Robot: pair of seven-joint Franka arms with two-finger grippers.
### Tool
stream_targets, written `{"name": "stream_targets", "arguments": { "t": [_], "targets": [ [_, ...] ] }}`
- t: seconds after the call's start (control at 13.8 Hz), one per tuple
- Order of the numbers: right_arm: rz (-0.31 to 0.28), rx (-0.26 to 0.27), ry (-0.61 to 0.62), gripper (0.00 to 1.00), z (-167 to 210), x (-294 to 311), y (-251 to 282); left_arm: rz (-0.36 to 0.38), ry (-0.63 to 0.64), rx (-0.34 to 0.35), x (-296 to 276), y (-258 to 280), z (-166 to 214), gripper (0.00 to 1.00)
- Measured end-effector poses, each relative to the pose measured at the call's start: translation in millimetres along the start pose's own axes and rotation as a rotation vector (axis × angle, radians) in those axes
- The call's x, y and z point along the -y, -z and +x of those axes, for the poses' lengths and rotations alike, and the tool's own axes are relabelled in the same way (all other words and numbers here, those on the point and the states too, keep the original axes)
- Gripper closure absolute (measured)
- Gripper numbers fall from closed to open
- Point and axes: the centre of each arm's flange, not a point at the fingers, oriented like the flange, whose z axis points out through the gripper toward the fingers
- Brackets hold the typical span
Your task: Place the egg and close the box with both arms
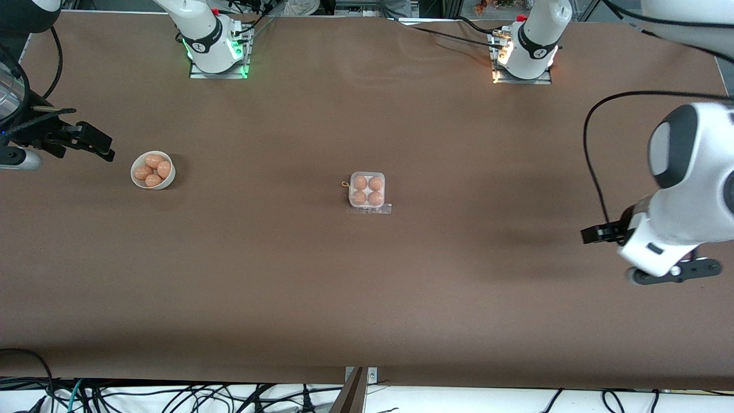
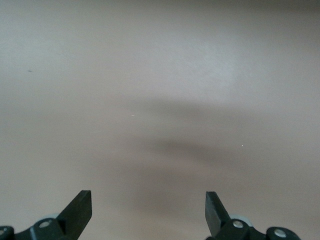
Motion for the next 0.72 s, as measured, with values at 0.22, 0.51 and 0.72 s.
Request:
{"name": "stream_targets", "arguments": {
  "t": [0.22,0.51,0.72],
  "targets": [
    [0.000,0.000,0.000,0.00,0.0,0.0,-0.1,-0.013,0.011,-0.037,19.5,34.6,-18.2,0.00],
    [0.000,0.000,0.000,0.00,0.0,0.0,-0.2,-0.029,-0.003,-0.043,61.5,45.0,-46.9,0.00],
    [0.000,0.000,0.000,0.00,0.0,0.0,-0.2,-0.069,0.024,-0.037,99.2,45.7,-57.1,0.00]
  ]
}}
